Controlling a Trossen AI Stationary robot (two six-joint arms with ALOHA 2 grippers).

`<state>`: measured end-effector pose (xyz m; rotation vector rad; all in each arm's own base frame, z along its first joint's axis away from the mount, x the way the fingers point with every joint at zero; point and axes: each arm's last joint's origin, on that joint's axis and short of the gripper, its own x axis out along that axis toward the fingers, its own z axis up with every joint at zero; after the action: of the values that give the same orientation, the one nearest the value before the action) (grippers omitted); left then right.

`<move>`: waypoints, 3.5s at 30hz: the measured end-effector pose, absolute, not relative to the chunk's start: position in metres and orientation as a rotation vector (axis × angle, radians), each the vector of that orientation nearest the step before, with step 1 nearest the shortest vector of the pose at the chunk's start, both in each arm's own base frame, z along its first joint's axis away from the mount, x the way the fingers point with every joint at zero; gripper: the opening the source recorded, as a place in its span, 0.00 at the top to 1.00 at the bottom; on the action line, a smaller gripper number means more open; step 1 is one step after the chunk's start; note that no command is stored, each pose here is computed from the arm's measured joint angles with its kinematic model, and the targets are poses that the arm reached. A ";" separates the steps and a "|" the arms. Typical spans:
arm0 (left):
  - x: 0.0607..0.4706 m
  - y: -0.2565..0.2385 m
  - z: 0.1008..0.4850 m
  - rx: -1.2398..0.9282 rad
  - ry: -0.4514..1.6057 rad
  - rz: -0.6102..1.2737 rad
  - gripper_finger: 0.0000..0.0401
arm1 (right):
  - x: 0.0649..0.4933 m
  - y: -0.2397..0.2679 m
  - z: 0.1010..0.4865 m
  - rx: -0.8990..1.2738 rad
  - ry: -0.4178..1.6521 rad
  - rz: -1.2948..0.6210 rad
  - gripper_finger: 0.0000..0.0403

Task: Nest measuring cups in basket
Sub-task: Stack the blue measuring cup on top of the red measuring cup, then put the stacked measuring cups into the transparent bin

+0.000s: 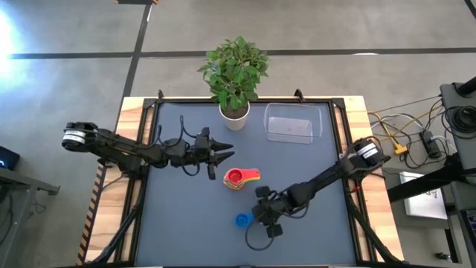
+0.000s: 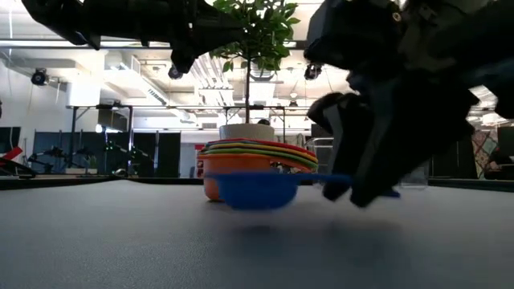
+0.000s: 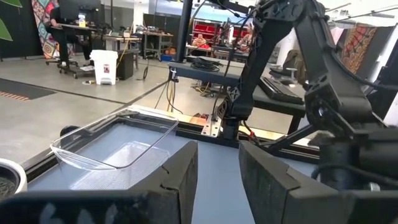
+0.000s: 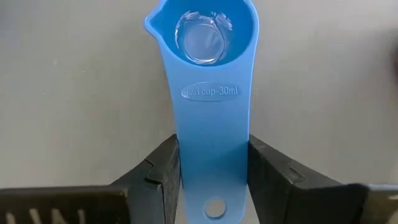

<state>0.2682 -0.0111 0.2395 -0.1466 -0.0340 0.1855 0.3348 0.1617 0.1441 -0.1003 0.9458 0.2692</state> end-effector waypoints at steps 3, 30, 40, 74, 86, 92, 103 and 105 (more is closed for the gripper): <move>0.268 -0.011 0.240 -0.147 -0.040 0.185 0.75 | 0.337 0.156 0.152 -0.100 0.919 0.263 0.64; 0.256 -0.029 0.255 -0.064 -0.092 0.167 0.75 | 0.343 0.015 0.216 -0.125 0.826 0.090 0.63; 0.256 -0.029 0.255 -0.055 -0.088 0.167 0.75 | 0.353 0.009 0.193 -0.088 0.871 0.157 0.63; 0.256 -0.029 0.253 -0.052 -0.076 0.167 0.75 | 0.350 0.008 0.197 -0.062 0.865 0.206 0.05; 0.256 -0.029 0.254 -0.028 -0.085 0.167 0.75 | 0.361 0.008 0.190 -0.060 0.827 0.210 0.05; 0.257 -0.029 0.254 -0.025 -0.086 0.168 0.75 | 0.368 0.007 0.175 -0.053 0.877 0.210 0.05; 0.257 -0.029 0.253 -0.024 -0.084 0.168 0.75 | 0.370 0.008 0.158 -0.051 0.937 0.216 0.05; 0.257 -0.029 0.253 -0.024 -0.084 0.168 0.75 | 0.369 0.008 0.158 -0.054 0.939 0.217 0.07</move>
<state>0.2571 -0.0290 0.2535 -0.0236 -0.0838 0.1676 0.3694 0.0077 0.1582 -0.0536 0.9386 0.2165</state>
